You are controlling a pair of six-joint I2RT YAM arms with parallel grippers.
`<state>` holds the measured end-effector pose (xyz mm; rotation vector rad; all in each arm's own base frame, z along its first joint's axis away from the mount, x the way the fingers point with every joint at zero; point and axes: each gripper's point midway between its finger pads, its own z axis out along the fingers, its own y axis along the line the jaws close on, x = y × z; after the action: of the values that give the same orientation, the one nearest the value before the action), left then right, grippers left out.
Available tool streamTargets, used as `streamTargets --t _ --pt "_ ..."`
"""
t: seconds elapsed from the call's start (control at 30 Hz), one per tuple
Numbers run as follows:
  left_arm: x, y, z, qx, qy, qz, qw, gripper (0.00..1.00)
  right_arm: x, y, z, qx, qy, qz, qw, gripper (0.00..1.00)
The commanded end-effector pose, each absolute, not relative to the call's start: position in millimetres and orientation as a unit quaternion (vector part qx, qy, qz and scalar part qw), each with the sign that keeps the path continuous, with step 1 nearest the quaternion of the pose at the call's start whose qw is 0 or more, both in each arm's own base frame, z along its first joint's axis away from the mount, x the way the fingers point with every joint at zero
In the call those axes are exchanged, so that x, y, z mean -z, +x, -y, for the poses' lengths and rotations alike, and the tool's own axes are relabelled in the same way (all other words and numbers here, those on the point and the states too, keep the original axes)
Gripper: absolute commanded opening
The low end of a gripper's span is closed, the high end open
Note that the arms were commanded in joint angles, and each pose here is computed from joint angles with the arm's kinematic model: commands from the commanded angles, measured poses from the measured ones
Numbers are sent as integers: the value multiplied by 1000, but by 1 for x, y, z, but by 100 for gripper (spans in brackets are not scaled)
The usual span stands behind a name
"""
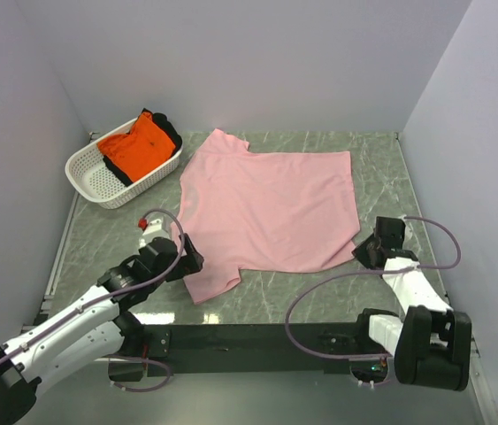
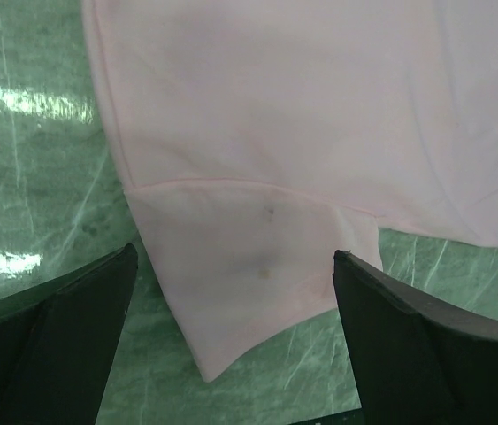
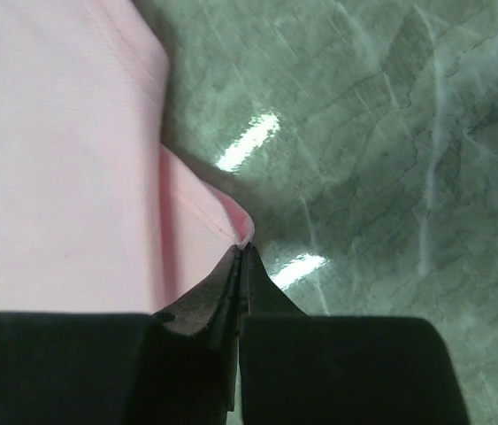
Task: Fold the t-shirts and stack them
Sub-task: Fold the tshirt
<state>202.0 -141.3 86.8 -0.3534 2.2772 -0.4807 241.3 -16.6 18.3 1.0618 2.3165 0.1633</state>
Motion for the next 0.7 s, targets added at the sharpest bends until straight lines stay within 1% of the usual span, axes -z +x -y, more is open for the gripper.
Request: streamTargets --t 0.0,0.2,0.5,0.63,0.67 --pt "-81 192 140 188 -154 -897 369 99 -39 245 25 -55 407 -849 332 0" --pt "-63 176 147 188 -172 -908 334 99 -69 249 37 -36 409 -832 373 0" --pt "-38 146 168 199 -166 -923 285 99 -68 255 32 -54 401 -833 378 0" --pt "-30 129 183 208 -147 -931 262 95 -64 254 30 -60 400 -834 375 0" --pt "-28 127 184 204 -144 -933 260 92 -65 254 29 -61 400 -833 377 0"
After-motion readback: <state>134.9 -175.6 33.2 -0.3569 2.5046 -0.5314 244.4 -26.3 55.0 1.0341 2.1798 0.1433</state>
